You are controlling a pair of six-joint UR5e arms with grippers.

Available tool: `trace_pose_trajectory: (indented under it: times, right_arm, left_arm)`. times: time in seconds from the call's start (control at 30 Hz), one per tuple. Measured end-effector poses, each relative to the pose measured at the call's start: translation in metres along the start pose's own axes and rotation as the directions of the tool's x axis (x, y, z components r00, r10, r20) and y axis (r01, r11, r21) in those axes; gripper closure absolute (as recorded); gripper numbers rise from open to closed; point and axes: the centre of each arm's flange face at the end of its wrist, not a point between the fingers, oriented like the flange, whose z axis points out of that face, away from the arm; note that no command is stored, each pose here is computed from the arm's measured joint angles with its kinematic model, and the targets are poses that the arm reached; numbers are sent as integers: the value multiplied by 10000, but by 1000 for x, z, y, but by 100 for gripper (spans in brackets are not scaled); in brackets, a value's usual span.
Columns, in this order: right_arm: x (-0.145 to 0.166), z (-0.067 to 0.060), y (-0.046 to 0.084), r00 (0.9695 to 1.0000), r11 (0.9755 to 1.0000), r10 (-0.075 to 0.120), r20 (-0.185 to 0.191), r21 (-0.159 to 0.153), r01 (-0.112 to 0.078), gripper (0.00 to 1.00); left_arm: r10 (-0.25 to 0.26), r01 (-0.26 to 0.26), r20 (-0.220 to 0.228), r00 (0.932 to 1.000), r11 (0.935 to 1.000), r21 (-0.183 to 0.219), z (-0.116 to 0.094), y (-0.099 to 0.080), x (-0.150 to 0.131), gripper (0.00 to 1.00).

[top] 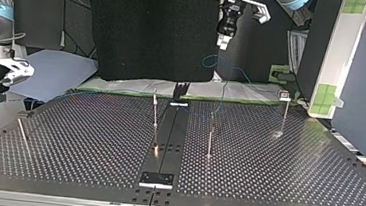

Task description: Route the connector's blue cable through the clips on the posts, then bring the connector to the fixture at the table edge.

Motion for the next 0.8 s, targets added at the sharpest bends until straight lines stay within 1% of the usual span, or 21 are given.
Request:
trace_pose_trajectory:
  times: [0.13, 0.27, 0.33, 0.4, 0.43, 0.5, 0.53, 0.67, 0.8]
  right_arm:
    - [-2, 1, -1, 9999, 9995, -125, 15, 284, 125, 100]
    - [-11, 3, -3, 9997, 9981, -216, 139, 582, 208, 100]
    - [-20, 5, -5, 9993, 9965, -283, 254, 788, 263, 100]
    - [-26, 6, -7, 9990, 9953, -317, 323, 922, 286, 100]
    - [-31, 8, -9, 9987, 9939, -338, 384, 1065, 295, 100]
    - [-36, 9, -11, 9984, 9917, -355, 442, 1248, 298, 100]
    - [-39, 9, -12, 9982, 9903, -371, 470, 1359, 304, 100]
    - [-45, 11, -15, 9976, 9853, -479, 496, 1663, 391, 100]
    - [-56, 13, -18, 9967, 9787, -622, 515, 1991, 508, 100]
  left_arm:
    - [61, -61, -53, 10000, 10000, -32, 0, 1, 0, 0]
    - [100, -100, -77, 9999, 9999, -53, 0, 2, 0, 0]
    - [105, -105, -81, 9999, 9999, -60, 0, 2, 0, 0]
    - [108, -108, -83, 9999, 9999, -62, 1, 2, 0, 0]
    - [109, -110, -86, 9999, 9999, -65, 1, 2, 0, 0]
    - [113, -113, -93, 9999, 9999, -75, 1, 3, 0, 0]
    - [115, -116, -98, 9999, 9999, -83, 1, 3, 0, 0]
    - [128, -129, -129, 9998, 9998, -124, 1, 4, 1, 0]
    - [136, -138, -148, 9998, 9998, -163, 2, 5, 1, 0]
